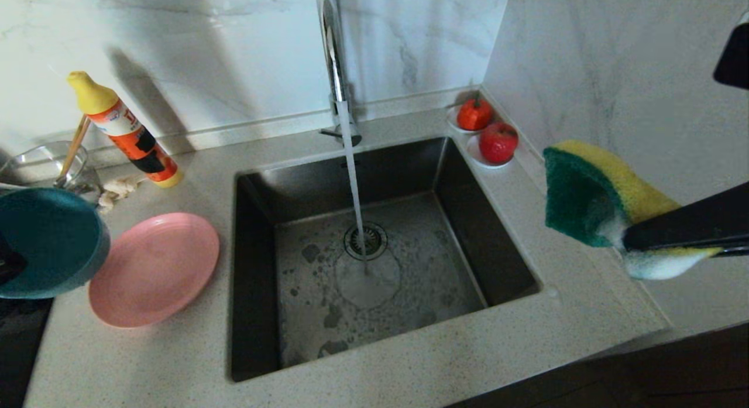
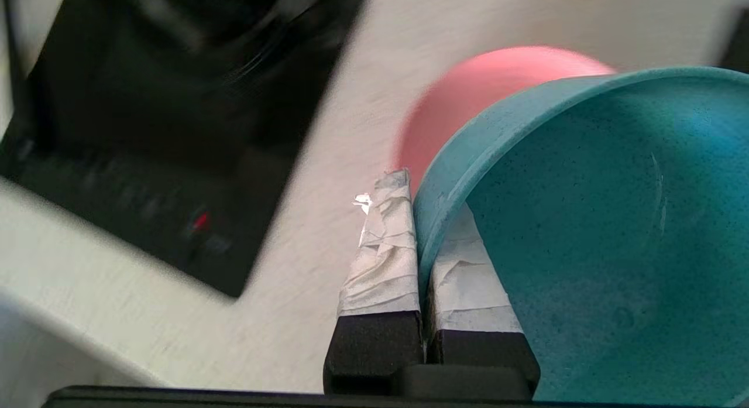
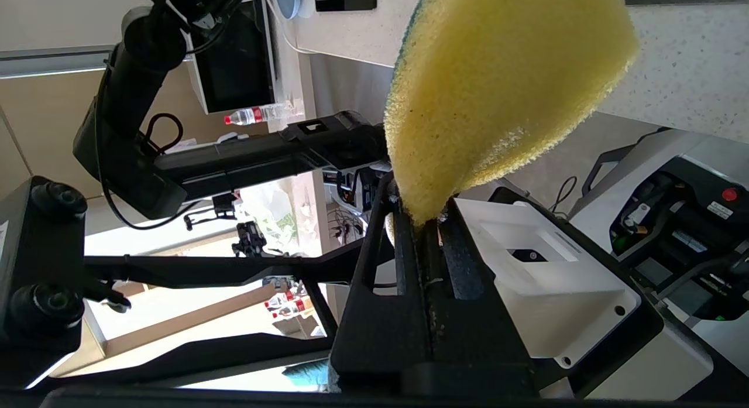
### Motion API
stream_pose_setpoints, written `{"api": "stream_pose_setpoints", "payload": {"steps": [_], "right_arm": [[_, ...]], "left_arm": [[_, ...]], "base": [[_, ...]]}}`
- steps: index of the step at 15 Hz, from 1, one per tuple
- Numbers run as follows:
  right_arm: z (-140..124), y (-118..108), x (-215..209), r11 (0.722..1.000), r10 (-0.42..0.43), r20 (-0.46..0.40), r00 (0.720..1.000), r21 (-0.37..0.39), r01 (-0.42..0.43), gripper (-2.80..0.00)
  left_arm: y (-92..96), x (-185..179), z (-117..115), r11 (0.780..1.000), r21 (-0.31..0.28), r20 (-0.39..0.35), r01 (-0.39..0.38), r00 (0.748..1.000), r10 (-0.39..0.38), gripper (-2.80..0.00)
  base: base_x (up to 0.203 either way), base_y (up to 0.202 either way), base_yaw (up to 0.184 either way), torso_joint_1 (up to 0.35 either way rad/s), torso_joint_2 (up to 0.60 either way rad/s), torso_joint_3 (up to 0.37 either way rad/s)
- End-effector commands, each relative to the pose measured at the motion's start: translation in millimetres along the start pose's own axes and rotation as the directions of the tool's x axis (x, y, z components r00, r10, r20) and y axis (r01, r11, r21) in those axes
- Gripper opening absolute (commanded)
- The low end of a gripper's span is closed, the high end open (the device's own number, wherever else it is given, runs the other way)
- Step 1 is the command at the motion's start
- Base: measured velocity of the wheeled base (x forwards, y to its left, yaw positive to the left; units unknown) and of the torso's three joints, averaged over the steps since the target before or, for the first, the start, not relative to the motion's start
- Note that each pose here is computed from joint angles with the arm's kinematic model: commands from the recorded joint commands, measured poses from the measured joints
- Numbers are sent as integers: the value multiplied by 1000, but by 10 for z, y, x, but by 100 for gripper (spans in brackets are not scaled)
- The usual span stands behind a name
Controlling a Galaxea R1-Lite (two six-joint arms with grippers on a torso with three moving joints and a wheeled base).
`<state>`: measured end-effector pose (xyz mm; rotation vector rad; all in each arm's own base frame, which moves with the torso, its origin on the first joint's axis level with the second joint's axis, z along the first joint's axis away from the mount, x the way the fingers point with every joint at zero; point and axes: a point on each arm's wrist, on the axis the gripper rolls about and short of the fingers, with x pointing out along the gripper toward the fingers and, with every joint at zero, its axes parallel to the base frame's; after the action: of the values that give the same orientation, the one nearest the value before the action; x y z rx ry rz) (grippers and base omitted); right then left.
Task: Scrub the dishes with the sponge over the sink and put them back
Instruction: Place the bowl on the table
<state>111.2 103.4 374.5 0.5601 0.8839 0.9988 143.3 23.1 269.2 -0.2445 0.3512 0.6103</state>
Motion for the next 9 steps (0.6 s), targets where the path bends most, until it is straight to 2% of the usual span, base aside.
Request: {"api": "stream_pose_setpoints", "payload": {"steps": [1, 6, 9], "right_arm": [[-9, 0, -11, 1000, 1, -2, 1000, 5, -1, -280], [-8, -1, -11, 1000, -5, 2, 1000, 6, 5, -280], [-9, -11, -3, 1000, -17, -1, 1000, 10, 17, -280]], "left_arm": [[126, 28, 1, 998, -50, -70, -41, 997, 37, -280], [374, 78, 40, 978, -167, -126, -123, 987, 102, -280], [557, 172, 59, 958, -240, -160, -158, 980, 121, -280]], "base": [[0, 0, 0, 0, 0, 0], [0, 0, 0, 0, 0, 0], [0, 0, 0, 0, 0, 0]]}}
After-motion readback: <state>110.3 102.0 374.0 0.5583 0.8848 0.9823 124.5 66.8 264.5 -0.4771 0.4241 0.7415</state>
